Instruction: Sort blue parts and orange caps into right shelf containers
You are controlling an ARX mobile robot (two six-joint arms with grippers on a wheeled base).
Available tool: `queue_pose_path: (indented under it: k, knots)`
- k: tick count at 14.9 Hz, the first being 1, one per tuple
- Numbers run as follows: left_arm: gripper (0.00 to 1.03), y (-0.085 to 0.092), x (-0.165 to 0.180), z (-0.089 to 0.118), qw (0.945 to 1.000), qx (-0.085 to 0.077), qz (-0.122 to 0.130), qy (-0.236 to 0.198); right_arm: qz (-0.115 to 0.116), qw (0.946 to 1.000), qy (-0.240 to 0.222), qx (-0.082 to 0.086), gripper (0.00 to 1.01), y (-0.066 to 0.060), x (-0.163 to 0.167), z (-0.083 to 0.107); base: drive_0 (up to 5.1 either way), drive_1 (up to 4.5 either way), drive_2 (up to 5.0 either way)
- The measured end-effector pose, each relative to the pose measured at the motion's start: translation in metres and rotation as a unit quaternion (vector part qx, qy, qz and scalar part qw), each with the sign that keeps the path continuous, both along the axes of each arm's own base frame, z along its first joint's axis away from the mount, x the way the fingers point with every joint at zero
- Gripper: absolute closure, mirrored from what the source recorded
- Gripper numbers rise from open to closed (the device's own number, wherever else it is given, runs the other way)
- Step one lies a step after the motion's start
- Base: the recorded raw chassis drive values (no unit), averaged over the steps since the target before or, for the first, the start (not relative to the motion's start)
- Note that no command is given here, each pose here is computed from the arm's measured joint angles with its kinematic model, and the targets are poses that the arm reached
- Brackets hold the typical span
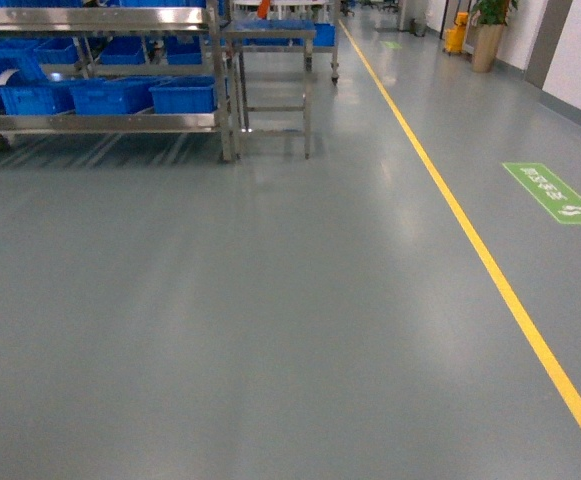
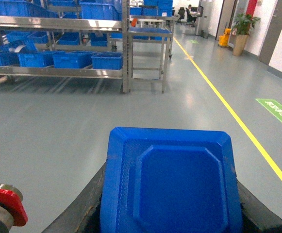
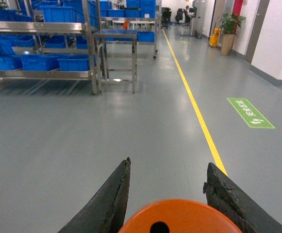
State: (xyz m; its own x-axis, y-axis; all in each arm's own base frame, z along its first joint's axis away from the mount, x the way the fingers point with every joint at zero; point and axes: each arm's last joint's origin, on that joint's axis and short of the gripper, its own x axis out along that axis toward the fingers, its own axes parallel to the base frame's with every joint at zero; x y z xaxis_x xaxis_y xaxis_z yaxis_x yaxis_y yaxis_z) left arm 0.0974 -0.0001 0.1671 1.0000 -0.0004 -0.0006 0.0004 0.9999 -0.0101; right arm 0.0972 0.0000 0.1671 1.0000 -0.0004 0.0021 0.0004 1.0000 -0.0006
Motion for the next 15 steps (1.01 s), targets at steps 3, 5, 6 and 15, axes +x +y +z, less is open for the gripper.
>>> queue_pose_path:
  k: [3, 5, 6, 15]
  knots:
    - [0.59, 0.0, 0.0, -0.0002, 1.0, 0.0, 0.0, 0.001, 0.0, 1.0, -0.001, 0.0, 0.59, 0.0, 0.0, 0.0001, -0.1, 4.17, -4.4]
    - [0.59, 0.0, 0.0, -0.0001, 1.0, 0.0, 0.0, 0.001, 0.0, 1.0, 0.0, 0.0, 0.59, 0.0, 0.0, 0.0, 0.0, 4.26, -4.3]
    - [0.59, 0.0, 0.0, 0.0, 1.0, 0.0, 0.0, 0.0, 0.0, 1.0, -0.001, 0.0, 0.59, 0.0, 0.0, 0.0002, 0.0, 4.31, -4.2]
    - [0.59, 0.0, 0.0, 0.0003, 1.0, 0.0, 0.0, -0.002, 0.0, 1.0, -0.001, 0.0, 0.59, 0.0, 0.0, 0.0001, 0.0, 4.29, -4.3]
